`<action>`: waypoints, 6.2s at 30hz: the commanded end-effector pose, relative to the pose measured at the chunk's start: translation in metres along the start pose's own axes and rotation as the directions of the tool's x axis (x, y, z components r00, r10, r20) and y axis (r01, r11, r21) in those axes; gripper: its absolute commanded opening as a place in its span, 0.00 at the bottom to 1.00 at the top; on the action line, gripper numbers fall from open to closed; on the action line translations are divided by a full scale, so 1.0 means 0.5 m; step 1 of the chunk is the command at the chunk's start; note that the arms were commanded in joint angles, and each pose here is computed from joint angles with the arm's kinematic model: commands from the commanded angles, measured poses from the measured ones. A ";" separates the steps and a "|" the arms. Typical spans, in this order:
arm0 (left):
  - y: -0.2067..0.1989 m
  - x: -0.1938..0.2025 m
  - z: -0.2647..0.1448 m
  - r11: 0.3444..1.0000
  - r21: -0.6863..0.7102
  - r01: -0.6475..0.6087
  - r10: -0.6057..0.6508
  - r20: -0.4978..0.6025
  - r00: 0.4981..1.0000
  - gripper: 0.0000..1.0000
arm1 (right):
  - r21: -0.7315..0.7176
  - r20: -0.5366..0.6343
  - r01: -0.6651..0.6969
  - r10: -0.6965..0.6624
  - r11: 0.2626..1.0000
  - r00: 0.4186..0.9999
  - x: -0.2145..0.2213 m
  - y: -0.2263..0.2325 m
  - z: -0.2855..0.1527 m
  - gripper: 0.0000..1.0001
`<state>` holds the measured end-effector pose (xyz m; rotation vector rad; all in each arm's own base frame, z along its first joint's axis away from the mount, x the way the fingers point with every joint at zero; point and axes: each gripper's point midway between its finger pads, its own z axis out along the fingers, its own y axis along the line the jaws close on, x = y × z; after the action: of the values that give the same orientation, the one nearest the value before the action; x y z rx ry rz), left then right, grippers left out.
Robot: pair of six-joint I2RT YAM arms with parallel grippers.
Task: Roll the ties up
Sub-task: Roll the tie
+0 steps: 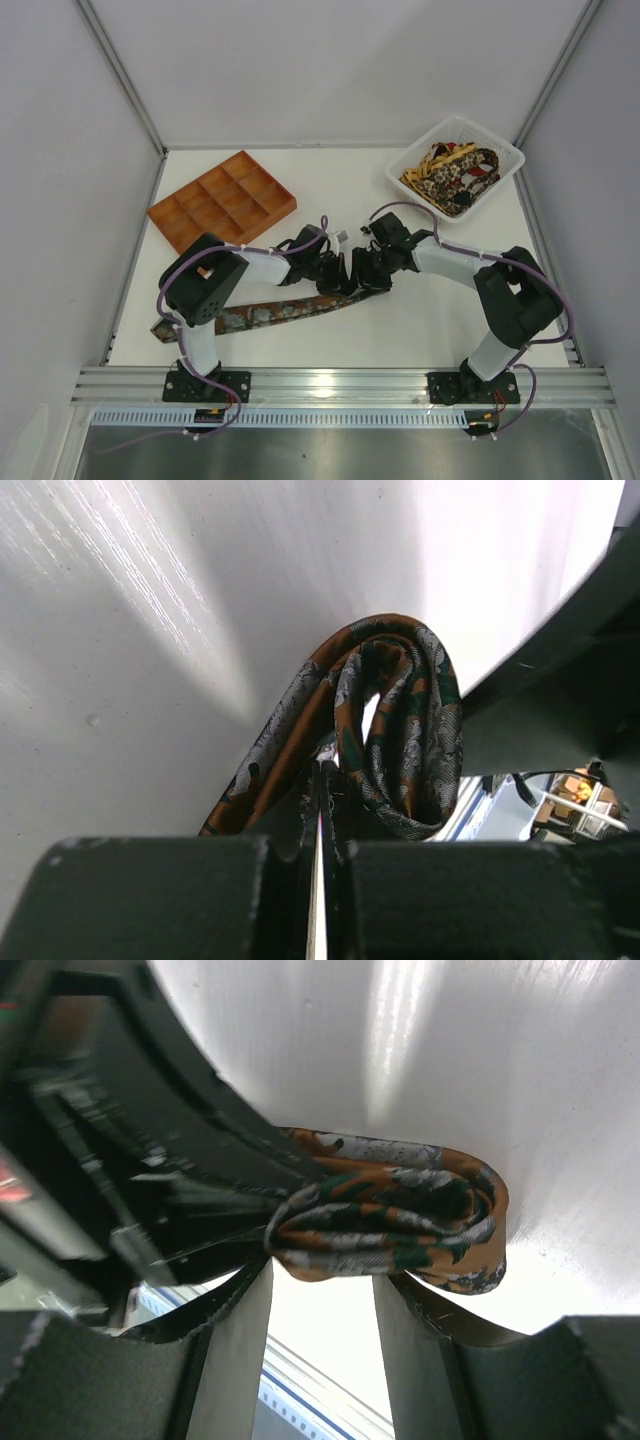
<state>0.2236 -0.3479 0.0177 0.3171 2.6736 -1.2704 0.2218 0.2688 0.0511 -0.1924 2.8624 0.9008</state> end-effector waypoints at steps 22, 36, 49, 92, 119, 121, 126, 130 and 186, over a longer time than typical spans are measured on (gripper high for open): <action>0.000 0.000 -0.072 0.981 -0.107 -0.165 0.167 0.011 0.986 0.20 | -0.068 -0.072 0.019 -0.024 0.997 0.997 -0.002 0.015 -0.013 0.51; -0.056 -0.106 -0.151 0.983 -0.109 -0.147 0.164 0.167 0.972 0.17 | -0.061 -0.101 0.038 -0.044 0.997 0.994 0.004 0.007 -0.006 0.50; -0.099 -0.138 -0.093 0.992 0.084 -0.092 0.077 0.165 0.983 0.16 | -0.062 -0.092 0.030 -0.036 0.998 0.995 0.001 0.010 -0.008 0.50; -0.005 -0.075 -0.057 0.999 0.027 -0.026 0.023 0.104 0.994 0.08 | -0.220 -0.044 0.020 -0.030 0.975 0.999 -0.033 0.014 -0.015 0.00; -0.048 -0.052 -0.081 0.997 0.076 -0.033 0.022 0.138 0.990 0.14 | -0.196 -0.028 -0.079 0.075 0.977 0.997 -0.024 -0.022 0.033 0.00; -0.047 -0.044 -0.073 0.996 0.092 -0.018 0.006 0.125 0.992 0.14 | -0.191 -0.034 -0.083 0.078 0.978 0.996 -0.023 -0.022 0.032 0.00; -0.020 -0.036 -0.048 0.998 0.068 0.001 -0.007 0.099 0.995 0.13 | -0.199 -0.030 -0.072 0.067 0.977 0.997 -0.031 -0.007 0.020 0.00; 0.009 -0.026 -0.033 0.999 0.033 0.007 -0.010 0.082 0.997 0.13 | -0.180 0.004 -0.039 0.041 0.983 0.999 -0.045 0.001 -0.013 0.05; -0.051 -0.036 -0.029 0.994 0.103 -0.045 0.036 0.086 0.996 0.17 | 0.225 -0.062 -0.129 0.146 0.966 0.987 0.055 -0.179 -0.045 0.00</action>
<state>0.2255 -0.3346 0.0230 0.2919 2.6329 -1.3202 0.2130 0.2112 0.0218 -0.0881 2.9864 0.8839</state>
